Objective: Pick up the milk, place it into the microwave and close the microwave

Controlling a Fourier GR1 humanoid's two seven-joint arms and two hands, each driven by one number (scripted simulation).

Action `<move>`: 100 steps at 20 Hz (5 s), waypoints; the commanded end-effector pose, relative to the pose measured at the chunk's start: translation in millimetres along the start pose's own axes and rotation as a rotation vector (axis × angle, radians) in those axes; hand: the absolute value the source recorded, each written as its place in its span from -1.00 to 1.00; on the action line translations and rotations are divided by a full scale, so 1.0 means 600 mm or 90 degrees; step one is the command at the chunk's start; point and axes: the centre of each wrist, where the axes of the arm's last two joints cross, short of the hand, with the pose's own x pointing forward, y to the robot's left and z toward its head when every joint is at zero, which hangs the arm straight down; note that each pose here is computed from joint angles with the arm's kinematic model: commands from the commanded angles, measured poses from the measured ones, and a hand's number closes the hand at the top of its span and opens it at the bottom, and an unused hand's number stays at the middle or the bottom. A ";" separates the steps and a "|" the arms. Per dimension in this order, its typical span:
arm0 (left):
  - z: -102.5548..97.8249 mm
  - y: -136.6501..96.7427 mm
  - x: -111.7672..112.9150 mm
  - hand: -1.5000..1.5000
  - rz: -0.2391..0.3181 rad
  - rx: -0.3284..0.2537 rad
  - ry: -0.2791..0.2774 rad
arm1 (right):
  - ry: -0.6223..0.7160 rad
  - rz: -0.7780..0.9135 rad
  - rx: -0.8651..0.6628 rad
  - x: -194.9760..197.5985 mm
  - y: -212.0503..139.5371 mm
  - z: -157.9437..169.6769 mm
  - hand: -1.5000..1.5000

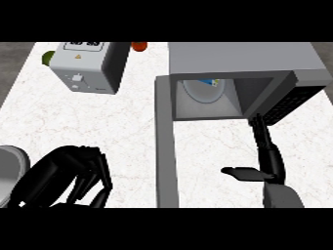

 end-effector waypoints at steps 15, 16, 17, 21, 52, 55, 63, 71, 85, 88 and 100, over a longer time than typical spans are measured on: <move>-0.150 -0.148 -0.217 1.00 -0.128 -0.132 0.084 | -0.076 0.022 0.035 0.143 -0.127 0.154 -1.00; -0.143 -0.142 -0.238 1.00 -0.130 -0.109 0.072 | -0.087 0.016 0.065 0.163 -0.144 0.147 -1.00; -0.138 -0.164 -0.247 1.00 -0.147 -0.104 0.049 | -0.085 -0.006 0.051 0.162 -0.108 0.157 -1.00; -0.174 -0.164 -0.268 1.00 -0.124 -0.057 0.039 | -0.119 -0.029 0.076 0.197 -0.153 0.142 -1.00; -0.284 -0.212 -0.201 -1.00 -0.050 0.216 0.004 | -0.216 -0.023 0.227 0.384 -0.133 0.061 -1.00; -0.303 -0.204 -0.192 -1.00 -0.064 0.239 0.015 | -0.241 0.046 0.227 0.409 -0.155 0.041 -1.00; -0.328 -0.184 -0.173 -1.00 -0.026 0.329 0.008 | -0.316 0.275 0.202 0.488 -0.192 0.005 1.00; -0.332 -0.182 -0.172 -1.00 -0.007 0.360 0.015 | -0.337 0.289 0.195 0.497 -0.197 -0.015 1.00; -0.327 -0.188 -0.180 -1.00 0.000 0.347 -0.015 | -0.326 0.056 0.180 0.430 -0.166 -0.046 1.00; -0.338 -0.183 -0.173 -1.00 0.000 0.350 -0.020 | -0.297 0.046 0.202 0.429 -0.171 -0.053 -1.00; -0.335 -0.176 -0.184 -1.00 0.003 0.363 -0.030 | -0.260 -0.024 0.216 0.417 -0.199 -0.083 -1.00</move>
